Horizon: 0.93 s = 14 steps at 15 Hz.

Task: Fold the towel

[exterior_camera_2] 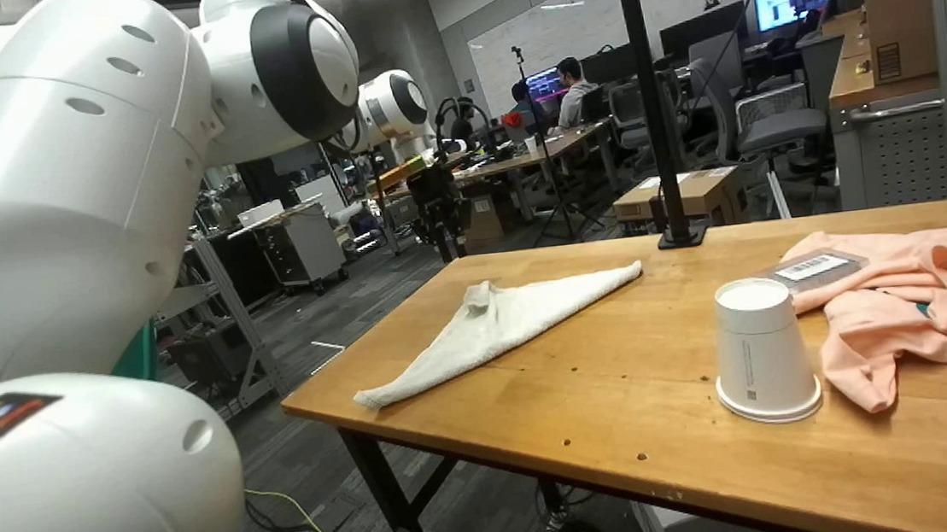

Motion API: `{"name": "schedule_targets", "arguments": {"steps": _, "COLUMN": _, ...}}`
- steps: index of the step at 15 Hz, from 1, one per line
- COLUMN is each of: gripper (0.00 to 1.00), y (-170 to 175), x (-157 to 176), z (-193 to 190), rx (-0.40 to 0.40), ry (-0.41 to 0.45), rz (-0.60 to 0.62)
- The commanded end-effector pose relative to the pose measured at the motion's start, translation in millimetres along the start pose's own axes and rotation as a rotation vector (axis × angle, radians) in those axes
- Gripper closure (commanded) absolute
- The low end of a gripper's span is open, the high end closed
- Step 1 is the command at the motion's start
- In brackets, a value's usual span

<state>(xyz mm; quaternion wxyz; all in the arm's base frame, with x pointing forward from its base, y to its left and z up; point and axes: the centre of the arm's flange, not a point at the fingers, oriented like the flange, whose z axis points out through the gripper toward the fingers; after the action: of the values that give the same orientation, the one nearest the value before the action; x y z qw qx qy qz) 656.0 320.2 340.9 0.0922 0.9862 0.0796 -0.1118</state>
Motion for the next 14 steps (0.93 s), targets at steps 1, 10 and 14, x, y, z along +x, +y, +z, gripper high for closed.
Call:
{"name": "schedule_targets", "arguments": {"steps": 1, "gripper": 0.31, "y": 0.1, "x": 15.3, "z": -20.7, "rx": 0.044, "ry": -0.005, "rz": -0.018}}
{"name": "schedule_targets", "arguments": {"steps": 10, "gripper": 0.00, "y": 98.6, "x": 2.4, "z": -2.9, "rx": 0.100, "ry": 0.092, "rz": 0.107}}
{"name": "schedule_targets", "arguments": {"steps": 14, "gripper": 0.00, "y": 157.8, "x": 11.3, "z": -3.9, "rx": 0.132, "ry": 0.200, "rz": 0.192}}
